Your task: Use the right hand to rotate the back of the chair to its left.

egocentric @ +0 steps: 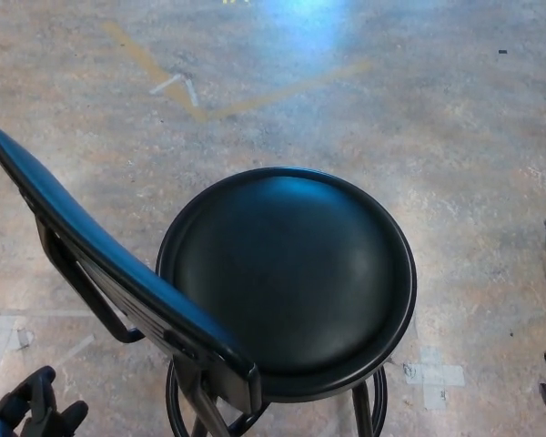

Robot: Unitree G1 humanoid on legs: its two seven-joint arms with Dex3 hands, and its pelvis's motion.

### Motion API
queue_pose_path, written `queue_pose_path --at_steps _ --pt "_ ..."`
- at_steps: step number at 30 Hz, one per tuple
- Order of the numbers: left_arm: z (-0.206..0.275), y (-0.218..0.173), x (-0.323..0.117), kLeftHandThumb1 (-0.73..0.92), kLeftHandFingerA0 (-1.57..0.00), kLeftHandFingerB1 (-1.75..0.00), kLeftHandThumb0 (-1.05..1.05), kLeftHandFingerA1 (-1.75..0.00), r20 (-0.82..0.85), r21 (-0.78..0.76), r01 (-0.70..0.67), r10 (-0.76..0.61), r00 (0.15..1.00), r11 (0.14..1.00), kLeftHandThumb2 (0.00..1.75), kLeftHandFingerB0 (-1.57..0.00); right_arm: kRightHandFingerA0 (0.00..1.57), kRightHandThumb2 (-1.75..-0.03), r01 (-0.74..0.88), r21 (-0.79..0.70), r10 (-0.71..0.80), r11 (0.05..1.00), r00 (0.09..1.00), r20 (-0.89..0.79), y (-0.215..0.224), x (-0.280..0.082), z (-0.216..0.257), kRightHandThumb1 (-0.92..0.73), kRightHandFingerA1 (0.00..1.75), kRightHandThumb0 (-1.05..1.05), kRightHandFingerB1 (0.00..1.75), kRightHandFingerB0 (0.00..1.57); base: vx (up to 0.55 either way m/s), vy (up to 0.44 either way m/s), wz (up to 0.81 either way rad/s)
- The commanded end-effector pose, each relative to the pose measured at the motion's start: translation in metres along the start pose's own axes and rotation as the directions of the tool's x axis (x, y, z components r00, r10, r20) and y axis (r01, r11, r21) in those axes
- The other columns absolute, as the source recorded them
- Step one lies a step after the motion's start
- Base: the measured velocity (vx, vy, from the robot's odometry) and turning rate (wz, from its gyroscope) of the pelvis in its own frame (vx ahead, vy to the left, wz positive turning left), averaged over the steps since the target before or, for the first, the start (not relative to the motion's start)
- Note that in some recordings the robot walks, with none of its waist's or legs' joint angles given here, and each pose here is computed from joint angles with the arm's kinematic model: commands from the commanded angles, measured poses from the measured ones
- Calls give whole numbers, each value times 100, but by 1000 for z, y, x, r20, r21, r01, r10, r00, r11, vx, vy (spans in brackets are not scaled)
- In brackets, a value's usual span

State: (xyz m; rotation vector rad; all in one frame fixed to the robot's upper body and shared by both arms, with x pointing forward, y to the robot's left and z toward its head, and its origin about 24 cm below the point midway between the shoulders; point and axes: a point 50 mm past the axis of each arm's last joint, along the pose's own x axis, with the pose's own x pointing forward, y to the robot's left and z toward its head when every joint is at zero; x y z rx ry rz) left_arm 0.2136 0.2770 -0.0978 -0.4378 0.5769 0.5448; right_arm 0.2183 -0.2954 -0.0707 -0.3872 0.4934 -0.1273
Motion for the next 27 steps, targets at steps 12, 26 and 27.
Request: queue_pose_path --at_steps 12,26,27 --pt "-50 31 -20 79 -51 -70 -57 -59 -228 323 -27 105 968 946 64 -50 10 -130 117 75 -71 990 892 -446 40 -35 -70 -50 101 -105 93 11 0 0 0" --pt "-72 45 -32 76 -47 -60 -53 -55 -329 405 -23 169 929 914 63 -48 26 -124 68 89 -8 994 834 -552 57 -53 -91 -47 107 -105 95 14 0 0 0" --pt "-72 45 -32 76 -47 -60 -53 -55 -329 405 -23 169 929 914 63 -48 26 -124 68 89 -8 994 834 -552 57 -53 -91 -47 107 -105 95 14 0 0 0"
